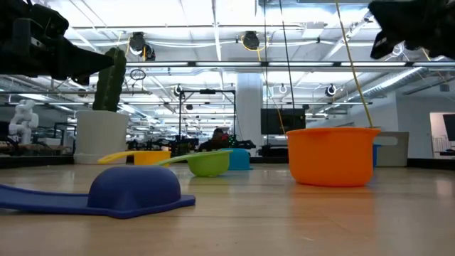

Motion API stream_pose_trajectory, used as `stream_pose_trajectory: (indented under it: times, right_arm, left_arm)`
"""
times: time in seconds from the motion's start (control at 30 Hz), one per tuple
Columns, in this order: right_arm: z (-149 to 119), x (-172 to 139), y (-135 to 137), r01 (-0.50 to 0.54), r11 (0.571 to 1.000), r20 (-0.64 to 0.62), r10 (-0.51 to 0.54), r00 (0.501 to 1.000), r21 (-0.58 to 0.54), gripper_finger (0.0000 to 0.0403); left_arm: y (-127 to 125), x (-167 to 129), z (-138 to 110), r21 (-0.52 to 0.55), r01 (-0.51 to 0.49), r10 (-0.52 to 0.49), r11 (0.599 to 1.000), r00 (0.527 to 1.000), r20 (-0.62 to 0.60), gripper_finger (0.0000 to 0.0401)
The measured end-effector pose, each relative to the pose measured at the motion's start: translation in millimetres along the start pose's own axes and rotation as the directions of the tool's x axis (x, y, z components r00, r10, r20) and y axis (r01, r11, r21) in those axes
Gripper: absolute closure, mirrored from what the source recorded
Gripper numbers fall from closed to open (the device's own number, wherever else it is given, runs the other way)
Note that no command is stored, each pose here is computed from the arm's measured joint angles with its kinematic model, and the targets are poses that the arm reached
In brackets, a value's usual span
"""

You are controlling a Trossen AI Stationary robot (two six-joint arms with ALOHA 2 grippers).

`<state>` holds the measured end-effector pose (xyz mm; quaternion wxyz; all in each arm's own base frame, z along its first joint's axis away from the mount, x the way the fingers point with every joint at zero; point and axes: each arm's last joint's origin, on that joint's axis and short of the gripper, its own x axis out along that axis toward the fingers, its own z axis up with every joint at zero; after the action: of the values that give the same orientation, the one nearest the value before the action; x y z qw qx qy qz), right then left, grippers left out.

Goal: Nest measuring cups in basket
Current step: Move the orange measuring cup to the top center of the table

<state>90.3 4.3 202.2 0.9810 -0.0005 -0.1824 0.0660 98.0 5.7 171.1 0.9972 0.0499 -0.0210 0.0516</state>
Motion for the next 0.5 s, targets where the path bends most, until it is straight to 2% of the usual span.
stream_pose_trajectory:
  times: [0.07, 0.13, 0.3, 0.5]
  right_arm:
    - [1.7, 0.6, 0.6, -0.021, 1.0, 0.007, 0.021, 1.0, -0.001, 0.0403]
    - [-3.4, 2.0, 0.3, -0.017, 1.0, -0.056, 0.017, 0.998, 0.0, 0.0403]
    - [41.4, 14.4, -1.6, 0.024, 0.999, -0.021, -0.025, 0.999, -0.039, 0.0403]
    - [82.3, 40.7, -6.7, 0.11, 0.991, -0.147, -0.12, 0.982, -0.077, 0.0402]
  left_arm:
    - [0.0, 0.0, 0.0, 0.0, -0.001, 0.001, 1.0, 1.0, 0.0, 0.0368]
    - [0.0, 0.0, 0.1, 0.001, -0.001, 0.001, 1.0, 1.0, 0.001, 0.0368]
    - [0.1, 0.0, 0.1, 0.007, -0.002, 0.002, 1.0, 1.0, 0.001, 0.0368]
    - [0.1, 0.0, 0.3, 0.029, -0.003, 0.003, 1.0, 1.0, 0.003, 0.0368]
